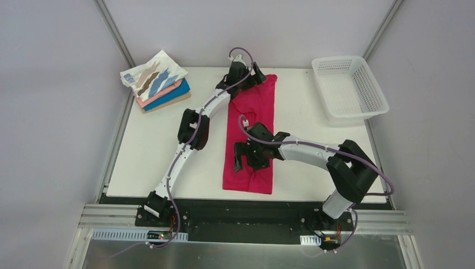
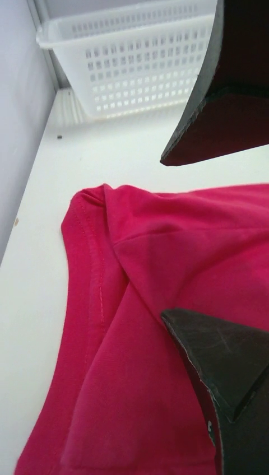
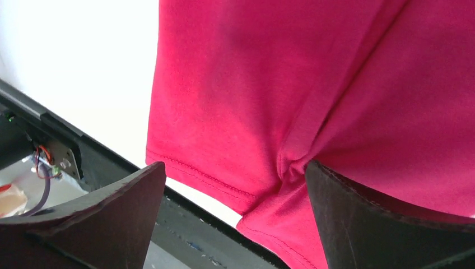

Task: Fold and stack the t-shirts
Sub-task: Rotate the tshirt 90 degrees, then grab the bottom of the folded rectangular tshirt with both arms

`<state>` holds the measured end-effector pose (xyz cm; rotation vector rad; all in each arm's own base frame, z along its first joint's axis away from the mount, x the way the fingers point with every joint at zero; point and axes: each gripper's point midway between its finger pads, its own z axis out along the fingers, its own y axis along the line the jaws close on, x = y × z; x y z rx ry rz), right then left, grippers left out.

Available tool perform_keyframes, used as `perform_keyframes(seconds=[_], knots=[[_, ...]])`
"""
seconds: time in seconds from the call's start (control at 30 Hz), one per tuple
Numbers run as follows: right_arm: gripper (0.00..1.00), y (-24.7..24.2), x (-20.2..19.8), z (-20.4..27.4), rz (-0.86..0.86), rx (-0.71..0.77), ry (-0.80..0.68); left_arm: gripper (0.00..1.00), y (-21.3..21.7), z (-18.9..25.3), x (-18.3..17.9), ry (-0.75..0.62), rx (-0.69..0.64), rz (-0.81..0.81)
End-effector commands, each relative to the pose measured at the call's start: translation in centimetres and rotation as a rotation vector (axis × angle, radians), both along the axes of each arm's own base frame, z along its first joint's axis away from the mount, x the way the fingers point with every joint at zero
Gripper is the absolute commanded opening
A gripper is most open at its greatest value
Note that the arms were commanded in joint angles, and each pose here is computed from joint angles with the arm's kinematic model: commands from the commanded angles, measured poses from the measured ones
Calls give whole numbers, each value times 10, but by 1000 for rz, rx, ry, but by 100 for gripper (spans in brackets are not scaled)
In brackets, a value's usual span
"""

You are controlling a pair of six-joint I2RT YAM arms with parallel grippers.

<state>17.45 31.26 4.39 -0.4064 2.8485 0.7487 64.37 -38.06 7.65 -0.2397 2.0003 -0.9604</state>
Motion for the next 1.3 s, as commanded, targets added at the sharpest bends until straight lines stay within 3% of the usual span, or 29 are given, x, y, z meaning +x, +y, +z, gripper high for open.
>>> perform_keyframes(seconds=[0.0, 0.17, 0.27, 0.4, 0.53, 0.7, 0.83, 0.97, 1.27], knots=[[100, -1, 35, 55, -119, 44, -212, 99, 33, 131, 13, -257, 59, 45], [100, -14, 40, 117, -211, 228, -362, 99, 37, 245, -34, -395, 63, -66], [100, -40, 34, 118, -312, 245, -350, 99, 47, 268, -82, -340, 107, -153], [100, -80, 8, 88, -317, 164, -262, 99, 89, 220, -165, -125, 245, -116], [100, -96, -34, 70, -200, 163, -195, 99, 134, 163, -269, 13, 352, -10], [99, -108, -66, 45, -201, 149, -71, 99, 175, 72, -380, 218, 343, -16], [96, -115, -81, 30, -215, 122, -1, 99, 171, 21, -454, 387, 283, -137], [87, -107, -85, 16, -241, 161, 55, 95, 163, -15, -496, 533, 284, -191], [67, -109, -61, -12, -385, 134, 0, 65, 159, -56, -502, 656, 393, -167]])
